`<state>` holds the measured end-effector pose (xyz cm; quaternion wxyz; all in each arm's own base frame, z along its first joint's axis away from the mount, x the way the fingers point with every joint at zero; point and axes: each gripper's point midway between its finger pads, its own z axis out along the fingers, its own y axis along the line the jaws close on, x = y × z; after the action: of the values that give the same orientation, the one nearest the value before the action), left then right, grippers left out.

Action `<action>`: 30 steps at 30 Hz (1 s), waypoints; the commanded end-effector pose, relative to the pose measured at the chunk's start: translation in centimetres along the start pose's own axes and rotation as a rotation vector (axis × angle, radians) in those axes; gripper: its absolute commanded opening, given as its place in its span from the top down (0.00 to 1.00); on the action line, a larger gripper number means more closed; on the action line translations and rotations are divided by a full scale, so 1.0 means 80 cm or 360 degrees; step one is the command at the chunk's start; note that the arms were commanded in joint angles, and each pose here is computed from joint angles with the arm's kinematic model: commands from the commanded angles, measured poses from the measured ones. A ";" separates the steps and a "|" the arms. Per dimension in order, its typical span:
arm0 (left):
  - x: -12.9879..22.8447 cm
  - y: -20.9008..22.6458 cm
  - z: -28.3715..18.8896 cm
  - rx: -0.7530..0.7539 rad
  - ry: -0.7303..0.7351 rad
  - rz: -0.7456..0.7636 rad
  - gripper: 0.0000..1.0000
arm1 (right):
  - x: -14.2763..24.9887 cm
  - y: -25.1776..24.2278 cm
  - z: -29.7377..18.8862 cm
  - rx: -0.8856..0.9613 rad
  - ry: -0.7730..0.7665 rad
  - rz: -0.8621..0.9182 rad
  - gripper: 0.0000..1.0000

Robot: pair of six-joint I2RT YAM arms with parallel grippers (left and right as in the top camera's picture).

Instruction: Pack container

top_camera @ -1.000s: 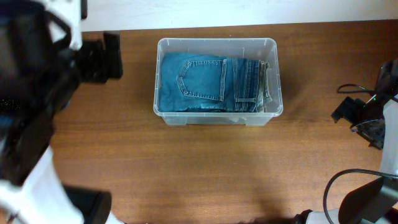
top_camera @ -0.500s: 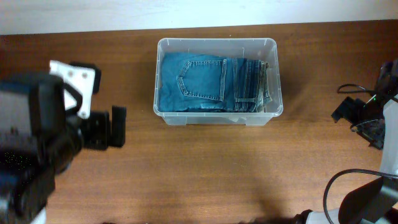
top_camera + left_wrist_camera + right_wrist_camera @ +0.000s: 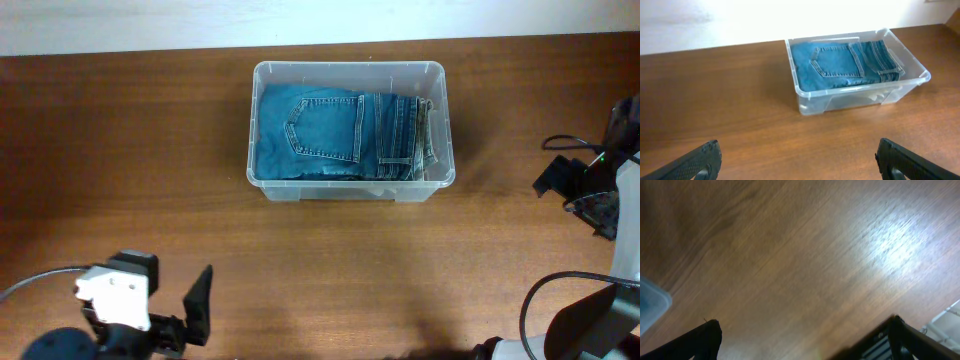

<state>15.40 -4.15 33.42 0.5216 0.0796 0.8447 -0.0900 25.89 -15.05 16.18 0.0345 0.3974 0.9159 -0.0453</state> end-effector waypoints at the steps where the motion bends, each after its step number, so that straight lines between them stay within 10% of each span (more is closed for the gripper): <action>1: 0.030 -0.006 0.022 0.0062 0.0063 -0.0096 0.01 | 0.000 -0.001 0.000 0.0003 0.0000 0.0013 0.02; 11: 0.106 -0.001 0.053 0.0021 0.0403 -0.0215 0.01 | 0.000 -0.001 0.000 0.0003 0.0000 0.0013 0.02; 30: 0.098 -0.001 0.055 0.0027 0.0359 -0.0213 0.01 | 0.000 -0.001 0.000 0.0002 0.0001 0.0013 0.02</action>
<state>15.50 -4.73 24.30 0.4103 0.0401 0.9040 -0.1135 25.88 -15.03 16.18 0.0341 0.3971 0.9160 -0.0453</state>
